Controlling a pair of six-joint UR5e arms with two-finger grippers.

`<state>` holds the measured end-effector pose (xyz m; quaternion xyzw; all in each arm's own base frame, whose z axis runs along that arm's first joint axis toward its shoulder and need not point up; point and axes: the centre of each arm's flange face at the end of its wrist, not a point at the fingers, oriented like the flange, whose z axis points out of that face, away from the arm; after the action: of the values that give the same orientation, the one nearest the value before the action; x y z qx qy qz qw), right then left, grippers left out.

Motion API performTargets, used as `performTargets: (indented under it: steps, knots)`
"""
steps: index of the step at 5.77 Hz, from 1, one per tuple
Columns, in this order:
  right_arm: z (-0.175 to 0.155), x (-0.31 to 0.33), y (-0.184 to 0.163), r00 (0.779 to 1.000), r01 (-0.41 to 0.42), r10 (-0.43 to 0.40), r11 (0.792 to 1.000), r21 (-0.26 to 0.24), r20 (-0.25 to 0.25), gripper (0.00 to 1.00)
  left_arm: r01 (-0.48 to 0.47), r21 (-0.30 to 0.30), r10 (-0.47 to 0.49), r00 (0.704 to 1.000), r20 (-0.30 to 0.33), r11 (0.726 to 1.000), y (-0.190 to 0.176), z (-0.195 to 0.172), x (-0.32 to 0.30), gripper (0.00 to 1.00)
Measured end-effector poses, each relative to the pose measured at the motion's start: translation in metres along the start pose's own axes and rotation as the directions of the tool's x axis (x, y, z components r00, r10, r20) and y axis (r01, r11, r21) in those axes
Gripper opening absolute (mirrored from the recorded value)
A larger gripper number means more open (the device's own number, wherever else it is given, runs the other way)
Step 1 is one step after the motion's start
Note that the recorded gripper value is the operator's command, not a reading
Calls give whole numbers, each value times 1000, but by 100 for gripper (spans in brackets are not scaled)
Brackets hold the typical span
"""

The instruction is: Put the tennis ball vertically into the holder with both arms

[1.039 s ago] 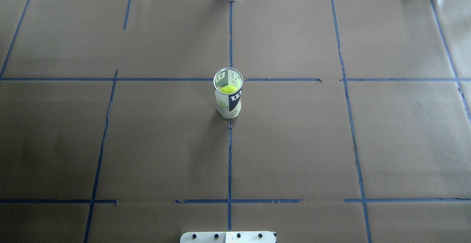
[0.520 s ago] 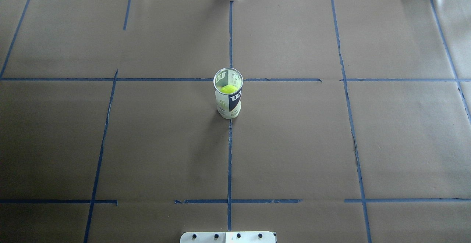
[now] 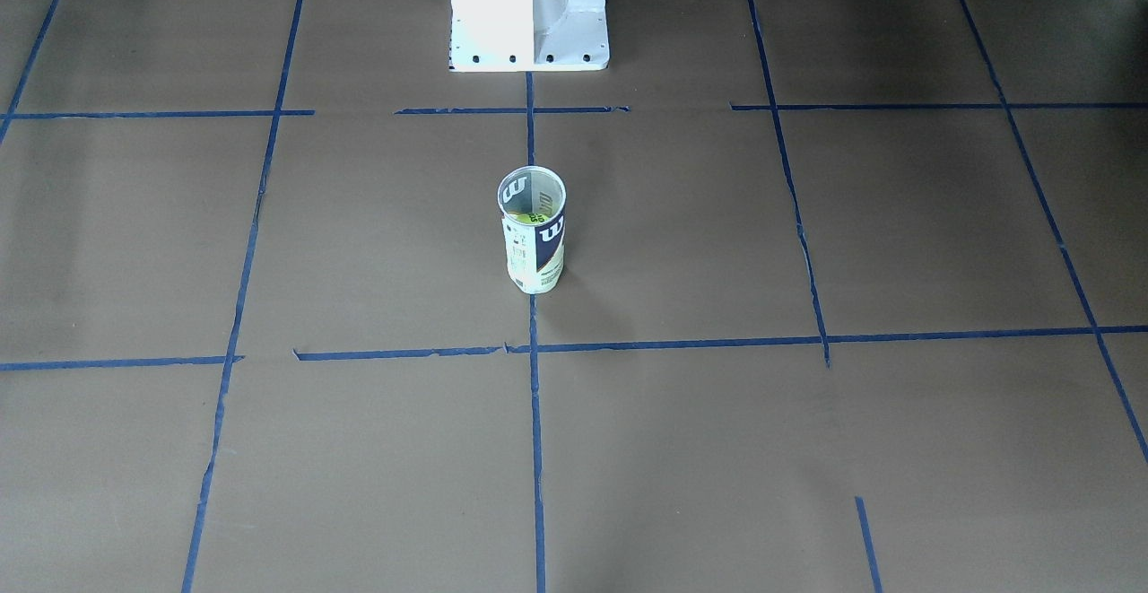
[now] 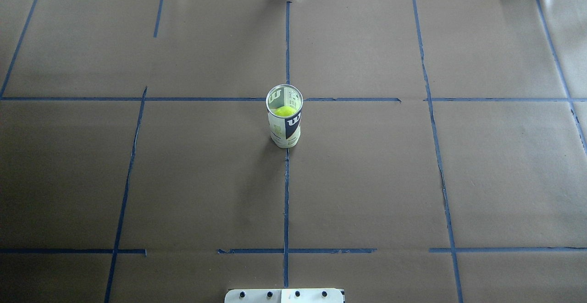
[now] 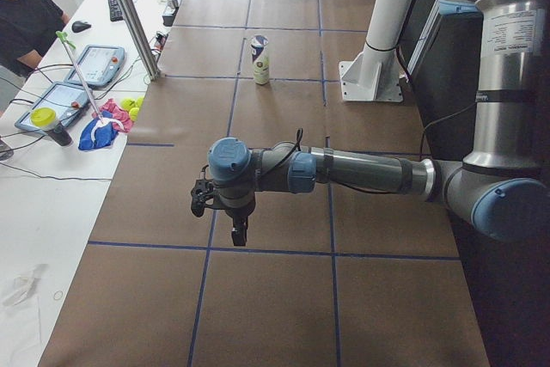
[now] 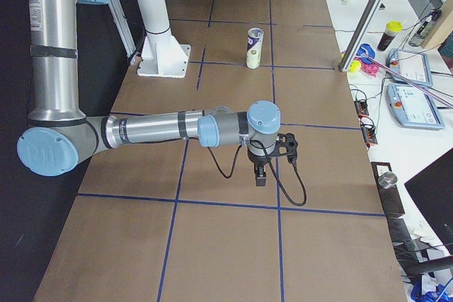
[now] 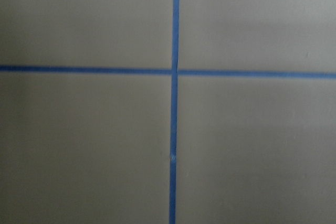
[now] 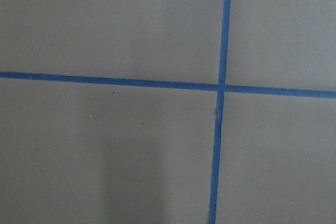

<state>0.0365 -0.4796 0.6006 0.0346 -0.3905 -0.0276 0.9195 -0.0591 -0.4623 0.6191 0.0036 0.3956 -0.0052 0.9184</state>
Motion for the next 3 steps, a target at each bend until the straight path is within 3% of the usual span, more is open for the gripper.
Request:
performTargets:
  steps: [3]
  knots:
    - [9, 24, 17, 999, 34, -35, 999, -36, -34, 100, -19, 12, 19, 1000, -4, 1000, 14, 13, -9, 100]
